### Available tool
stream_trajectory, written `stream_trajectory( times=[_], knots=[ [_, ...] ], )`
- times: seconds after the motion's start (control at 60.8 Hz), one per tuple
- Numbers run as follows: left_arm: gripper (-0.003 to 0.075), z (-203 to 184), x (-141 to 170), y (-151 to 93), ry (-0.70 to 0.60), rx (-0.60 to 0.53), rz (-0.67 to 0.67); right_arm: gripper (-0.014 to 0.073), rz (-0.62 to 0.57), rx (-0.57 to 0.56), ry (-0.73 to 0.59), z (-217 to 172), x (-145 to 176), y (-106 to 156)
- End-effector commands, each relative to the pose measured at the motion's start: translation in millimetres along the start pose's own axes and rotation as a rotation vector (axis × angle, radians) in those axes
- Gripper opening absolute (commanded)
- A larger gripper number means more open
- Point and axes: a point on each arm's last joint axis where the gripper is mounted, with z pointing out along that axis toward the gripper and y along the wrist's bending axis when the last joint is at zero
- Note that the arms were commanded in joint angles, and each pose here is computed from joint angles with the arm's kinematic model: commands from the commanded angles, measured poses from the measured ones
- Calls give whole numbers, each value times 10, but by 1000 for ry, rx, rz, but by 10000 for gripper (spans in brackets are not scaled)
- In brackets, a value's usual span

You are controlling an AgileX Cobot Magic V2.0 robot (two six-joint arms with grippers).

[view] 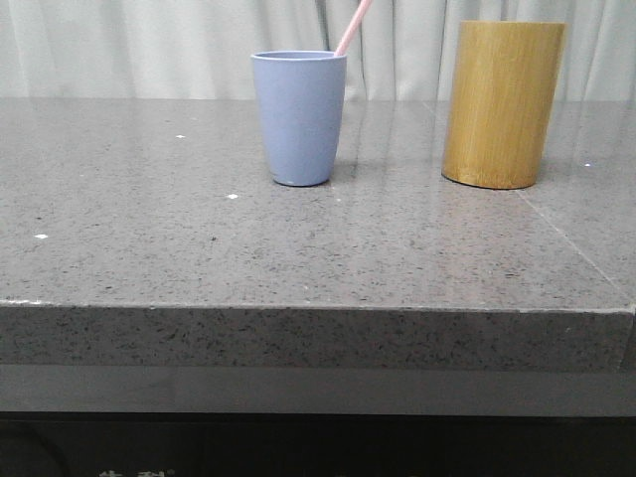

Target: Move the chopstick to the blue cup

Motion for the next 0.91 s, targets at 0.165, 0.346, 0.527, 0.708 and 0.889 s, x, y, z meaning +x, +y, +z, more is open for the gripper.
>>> stream_trajectory(
  times=[0.165, 0.346, 0.527, 0.708, 0.889],
  knots=[
    [-19, -21, -56, -3, -94, 8, -10, -67, 9, 155, -315, 76, 411, -136],
    [-19, -21, -56, -3, -94, 8, -10, -67, 6, 208, -439, 215, 1035, -194],
    [-19, -21, -56, -3, -94, 8, -10, -67, 9, 240, -450, 366, 1509, -238],
    [-19, -21, -56, -3, -94, 8, -10, -67, 11, 245, -438, 420, 1735, -247],
    [-19, -21, -56, -3, -94, 8, -10, -67, 16, 263, -433, 409, 1746, -254]
  ],
)
